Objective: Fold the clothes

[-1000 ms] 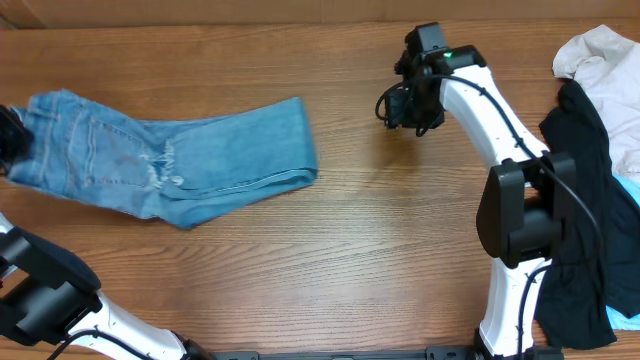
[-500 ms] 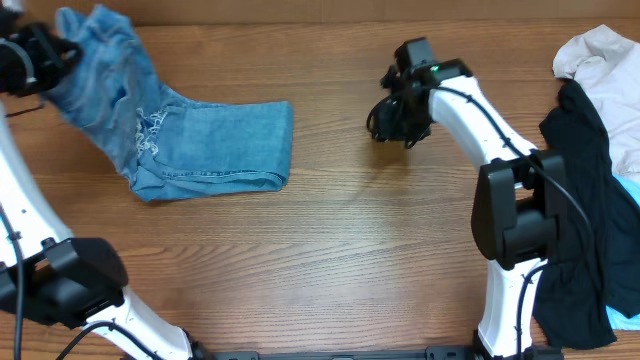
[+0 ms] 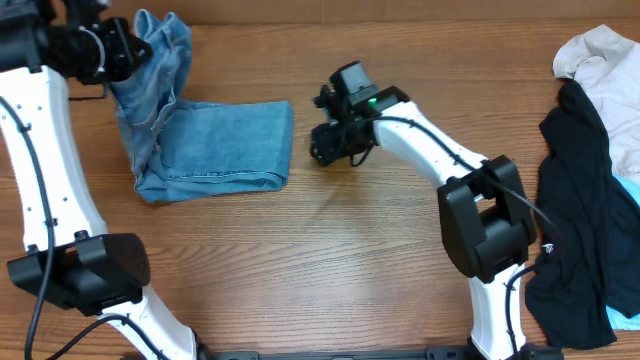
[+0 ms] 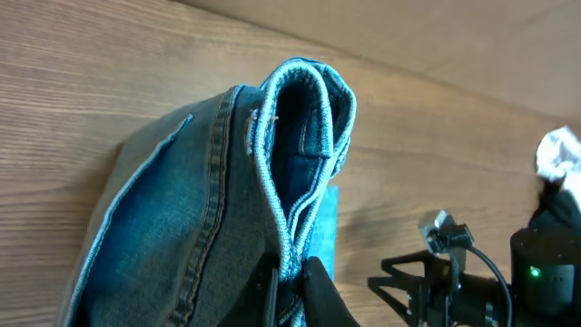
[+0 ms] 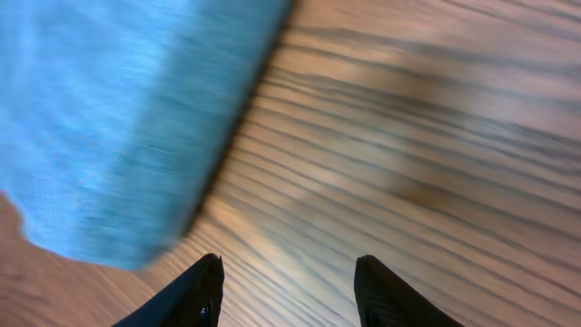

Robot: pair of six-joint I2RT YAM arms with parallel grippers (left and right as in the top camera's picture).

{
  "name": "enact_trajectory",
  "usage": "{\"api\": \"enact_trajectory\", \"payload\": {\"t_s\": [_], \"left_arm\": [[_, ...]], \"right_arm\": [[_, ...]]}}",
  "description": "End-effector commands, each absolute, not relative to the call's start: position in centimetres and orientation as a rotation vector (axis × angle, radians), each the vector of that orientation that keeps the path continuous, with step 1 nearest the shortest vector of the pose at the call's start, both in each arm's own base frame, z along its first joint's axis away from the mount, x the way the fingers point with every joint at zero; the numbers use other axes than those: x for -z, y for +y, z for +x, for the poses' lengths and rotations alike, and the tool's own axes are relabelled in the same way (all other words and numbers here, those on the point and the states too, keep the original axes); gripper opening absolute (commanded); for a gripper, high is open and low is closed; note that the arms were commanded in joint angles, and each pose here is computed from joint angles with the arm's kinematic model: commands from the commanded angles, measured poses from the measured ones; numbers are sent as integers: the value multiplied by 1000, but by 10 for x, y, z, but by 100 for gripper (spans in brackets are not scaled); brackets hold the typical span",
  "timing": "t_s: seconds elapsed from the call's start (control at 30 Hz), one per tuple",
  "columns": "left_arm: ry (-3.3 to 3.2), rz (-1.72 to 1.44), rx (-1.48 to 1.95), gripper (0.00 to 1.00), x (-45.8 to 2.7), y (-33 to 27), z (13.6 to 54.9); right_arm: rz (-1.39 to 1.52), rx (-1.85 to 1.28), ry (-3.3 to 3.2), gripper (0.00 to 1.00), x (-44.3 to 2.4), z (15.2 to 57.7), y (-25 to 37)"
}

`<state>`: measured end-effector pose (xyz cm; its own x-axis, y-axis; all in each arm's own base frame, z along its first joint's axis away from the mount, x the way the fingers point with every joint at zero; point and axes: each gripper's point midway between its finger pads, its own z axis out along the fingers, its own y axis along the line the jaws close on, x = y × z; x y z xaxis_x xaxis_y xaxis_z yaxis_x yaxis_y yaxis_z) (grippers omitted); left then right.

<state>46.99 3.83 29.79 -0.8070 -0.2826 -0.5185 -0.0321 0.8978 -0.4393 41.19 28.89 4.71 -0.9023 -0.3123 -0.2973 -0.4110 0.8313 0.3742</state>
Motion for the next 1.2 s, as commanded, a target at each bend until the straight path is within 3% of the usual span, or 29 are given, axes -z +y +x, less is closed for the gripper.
{"api": "enact_trajectory", "payload": {"t_s": [0.0,0.33,0.73,1.17], "left_arm": [[2425,-177,522,4,-323,18,465],[2504,-125,469,4,-299,-14,471],[2582,-98,502,4,-265,-43,470],[2665,-33,544,4,-220,-84,464]], "right_arm": [[-581,-715,2732,50,-64,410,305],[-666,-774,2669,50,-67,398,340],[-636,-768,2824,50,-2,382,344],[-635,-763,2835,50,3,382,343]]}}
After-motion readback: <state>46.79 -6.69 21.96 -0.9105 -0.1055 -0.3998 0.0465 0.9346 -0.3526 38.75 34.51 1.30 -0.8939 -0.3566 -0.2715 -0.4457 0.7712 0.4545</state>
